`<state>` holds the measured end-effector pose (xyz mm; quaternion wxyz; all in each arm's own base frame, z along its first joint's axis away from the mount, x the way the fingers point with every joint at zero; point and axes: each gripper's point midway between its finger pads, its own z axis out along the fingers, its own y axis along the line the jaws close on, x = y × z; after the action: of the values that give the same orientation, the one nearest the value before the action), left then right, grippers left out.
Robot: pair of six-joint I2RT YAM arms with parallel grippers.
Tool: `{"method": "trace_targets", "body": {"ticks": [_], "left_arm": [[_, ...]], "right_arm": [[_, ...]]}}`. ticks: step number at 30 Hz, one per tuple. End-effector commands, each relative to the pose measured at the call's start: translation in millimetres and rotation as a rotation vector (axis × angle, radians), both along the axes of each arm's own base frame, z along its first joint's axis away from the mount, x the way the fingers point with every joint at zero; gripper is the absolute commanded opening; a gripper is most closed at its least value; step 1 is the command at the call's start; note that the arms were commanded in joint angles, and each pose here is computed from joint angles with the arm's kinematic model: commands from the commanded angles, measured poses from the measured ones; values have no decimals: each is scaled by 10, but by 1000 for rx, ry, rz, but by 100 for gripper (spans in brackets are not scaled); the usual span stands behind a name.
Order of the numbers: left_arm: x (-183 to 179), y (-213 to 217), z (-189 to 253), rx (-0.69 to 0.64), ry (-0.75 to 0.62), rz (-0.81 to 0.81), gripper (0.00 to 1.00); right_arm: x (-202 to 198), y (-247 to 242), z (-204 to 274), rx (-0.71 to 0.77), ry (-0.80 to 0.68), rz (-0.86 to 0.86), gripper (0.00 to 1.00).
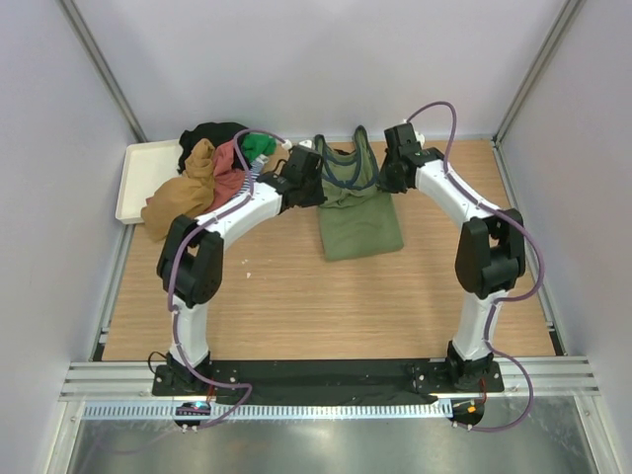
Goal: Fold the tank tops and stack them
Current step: Fold the tank top
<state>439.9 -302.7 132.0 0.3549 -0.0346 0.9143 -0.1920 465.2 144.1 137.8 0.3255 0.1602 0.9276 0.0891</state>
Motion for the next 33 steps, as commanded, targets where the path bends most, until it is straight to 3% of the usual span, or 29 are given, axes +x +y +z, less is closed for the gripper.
{"method": "trace_targets", "body": {"ticks": [1, 7, 9, 10, 11, 13, 14, 15, 17, 18, 19, 20, 24, 33], "left_arm": [[185, -41, 84, -20, -42, -13, 0], [368, -35, -28, -8, -40, -13, 0], [429, -26, -89, -1, -40, -10, 1], [485, 12, -110, -1, -40, 1, 4], [543, 6, -170, -6, -30, 2, 8], [593, 40, -211, -38, 3, 5, 39], [603, 56, -180, -46, 7, 7, 49], [604, 92, -146, -51, 5, 14, 58], [512, 152, -156, -47, 11, 15, 65], [497, 159, 62, -74, -35, 16, 78], [372, 164, -27, -85, -1, 1, 79], [327, 155, 46, -105, -12, -6, 80], [-143, 13, 65, -138, 26, -92, 77], [-924, -281, -266, -205, 134, -142, 71]], "right_arm": [[203, 5, 86, 1, -36, 5, 2], [416, -27, -96, 16, -32, -13, 3], [509, -80, -131, 15, -44, -30, 8], [545, -115, -199, 10, -36, -43, 17], [571, -133, -214, 13, -39, -51, 41], [614, -155, -182, 25, -63, -58, 58], [559, -197, -162, 13, -69, -66, 69], [560, -217, -89, 17, -99, -71, 74], [408, -277, 0, 21, -128, -70, 80], [362, -271, 38, 34, -139, -63, 80], [219, -322, -83, 30, -105, -62, 80], [159, -336, 84, 43, -145, -55, 80], [-325, -338, -140, 70, -81, -7, 75], [-879, -341, -651, 79, 41, 62, 65]]}}
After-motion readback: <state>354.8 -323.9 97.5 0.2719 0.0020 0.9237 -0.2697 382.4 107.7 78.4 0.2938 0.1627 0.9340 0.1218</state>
